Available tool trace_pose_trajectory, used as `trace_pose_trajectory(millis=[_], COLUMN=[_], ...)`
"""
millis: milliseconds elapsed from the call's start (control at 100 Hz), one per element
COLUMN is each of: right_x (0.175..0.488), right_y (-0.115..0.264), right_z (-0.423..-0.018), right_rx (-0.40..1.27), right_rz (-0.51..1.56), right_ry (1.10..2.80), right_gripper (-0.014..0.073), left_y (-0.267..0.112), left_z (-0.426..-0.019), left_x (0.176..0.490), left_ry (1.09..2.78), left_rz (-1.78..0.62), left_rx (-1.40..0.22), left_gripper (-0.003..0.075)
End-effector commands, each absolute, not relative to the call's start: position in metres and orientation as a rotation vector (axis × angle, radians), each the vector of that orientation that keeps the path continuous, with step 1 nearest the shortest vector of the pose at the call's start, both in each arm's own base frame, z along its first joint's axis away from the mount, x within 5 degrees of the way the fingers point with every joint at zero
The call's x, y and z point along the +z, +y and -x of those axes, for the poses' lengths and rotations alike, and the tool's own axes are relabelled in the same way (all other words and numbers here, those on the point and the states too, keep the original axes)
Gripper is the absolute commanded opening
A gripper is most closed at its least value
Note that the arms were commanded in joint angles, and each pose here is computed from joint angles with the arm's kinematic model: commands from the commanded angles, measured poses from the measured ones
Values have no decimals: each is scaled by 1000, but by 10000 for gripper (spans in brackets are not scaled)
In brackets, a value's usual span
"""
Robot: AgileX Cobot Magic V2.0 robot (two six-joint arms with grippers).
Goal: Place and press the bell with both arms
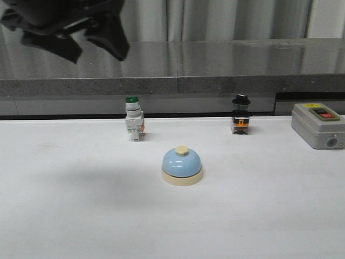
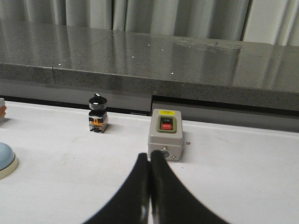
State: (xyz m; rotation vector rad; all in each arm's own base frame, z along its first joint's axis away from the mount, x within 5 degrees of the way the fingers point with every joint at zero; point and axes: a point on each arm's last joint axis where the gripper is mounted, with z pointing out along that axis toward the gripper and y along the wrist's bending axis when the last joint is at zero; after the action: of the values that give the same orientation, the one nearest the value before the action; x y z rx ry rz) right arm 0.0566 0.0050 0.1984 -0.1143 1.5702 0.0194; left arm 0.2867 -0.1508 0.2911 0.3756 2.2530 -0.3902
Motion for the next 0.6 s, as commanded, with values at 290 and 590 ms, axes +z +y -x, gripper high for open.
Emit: trace_pose_trajectory(millis=[290,590], right_x=[212,212], right_y=[4,4], right_z=[-54,-54], right_rx=[1,1], right_rz=[106,106], right_ry=[1455,1455], right_gripper=[-60,-60], left_y=[-74,-52], left_z=[-204,-139], left_x=[307,300], left_ry=[2033,1899], left_rz=[-138,-131], left_rx=[-386,-410], left_gripper=[465,313])
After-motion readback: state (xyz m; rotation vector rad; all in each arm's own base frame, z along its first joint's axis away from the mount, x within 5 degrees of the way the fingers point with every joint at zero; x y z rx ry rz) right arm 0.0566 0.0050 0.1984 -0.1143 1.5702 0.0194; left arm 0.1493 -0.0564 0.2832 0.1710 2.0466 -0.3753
